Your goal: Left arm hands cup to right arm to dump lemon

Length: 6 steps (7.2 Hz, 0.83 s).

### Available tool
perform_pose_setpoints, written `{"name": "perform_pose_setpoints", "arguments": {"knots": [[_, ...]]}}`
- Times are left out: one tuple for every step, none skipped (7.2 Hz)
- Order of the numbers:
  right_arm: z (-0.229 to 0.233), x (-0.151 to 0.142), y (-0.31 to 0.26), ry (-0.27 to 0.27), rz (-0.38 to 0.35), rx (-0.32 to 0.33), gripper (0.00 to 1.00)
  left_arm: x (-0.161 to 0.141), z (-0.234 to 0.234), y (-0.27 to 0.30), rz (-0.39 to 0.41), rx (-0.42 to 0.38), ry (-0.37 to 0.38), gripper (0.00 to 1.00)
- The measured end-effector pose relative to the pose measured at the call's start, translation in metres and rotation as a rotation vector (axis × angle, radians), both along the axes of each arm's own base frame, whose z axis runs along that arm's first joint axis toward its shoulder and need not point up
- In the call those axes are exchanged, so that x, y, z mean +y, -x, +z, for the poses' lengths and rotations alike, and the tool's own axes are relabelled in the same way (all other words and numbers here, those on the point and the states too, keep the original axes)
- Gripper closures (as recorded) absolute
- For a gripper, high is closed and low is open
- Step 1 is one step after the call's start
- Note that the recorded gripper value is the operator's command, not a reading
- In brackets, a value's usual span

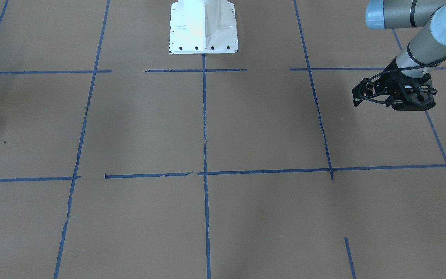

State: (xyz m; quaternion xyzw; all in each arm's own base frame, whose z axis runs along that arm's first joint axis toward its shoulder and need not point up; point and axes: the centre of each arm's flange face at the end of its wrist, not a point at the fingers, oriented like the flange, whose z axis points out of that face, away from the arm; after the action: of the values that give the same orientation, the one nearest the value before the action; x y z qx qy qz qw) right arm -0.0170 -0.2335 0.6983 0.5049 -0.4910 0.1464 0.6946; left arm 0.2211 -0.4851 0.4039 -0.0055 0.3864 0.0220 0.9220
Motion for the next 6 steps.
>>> {"name": "perform_pose_setpoints", "arguments": {"knots": [[0.019, 0.01, -0.014, 0.035, 0.012, -0.141, 0.85, 0.0, 0.0, 0.0, 0.001, 0.0, -0.001, 0.0], [0.026, 0.01, -0.017, 0.072, 0.018, -0.281, 0.85, 0.0, 0.0, -0.001, 0.002, 0.001, -0.001, 0.0], [0.026, 0.003, -0.013, 0.112, 0.02, -0.418, 0.85, 0.0, 0.0, -0.001, 0.002, 0.001, -0.003, 0.0], [0.024, -0.004, -0.009, 0.157, 0.017, -0.54, 0.85, 0.0, -0.001, 0.0, 0.002, 0.002, -0.004, 0.0], [0.021, -0.012, -0.004, 0.207, 0.011, -0.666, 0.85, 0.0, -0.001, 0.0, 0.002, 0.002, -0.004, 0.0], [0.017, -0.021, 0.0, 0.256, 0.004, -0.795, 0.85, 0.0, -0.002, 0.0, 0.001, 0.002, -0.005, 0.0]]}}
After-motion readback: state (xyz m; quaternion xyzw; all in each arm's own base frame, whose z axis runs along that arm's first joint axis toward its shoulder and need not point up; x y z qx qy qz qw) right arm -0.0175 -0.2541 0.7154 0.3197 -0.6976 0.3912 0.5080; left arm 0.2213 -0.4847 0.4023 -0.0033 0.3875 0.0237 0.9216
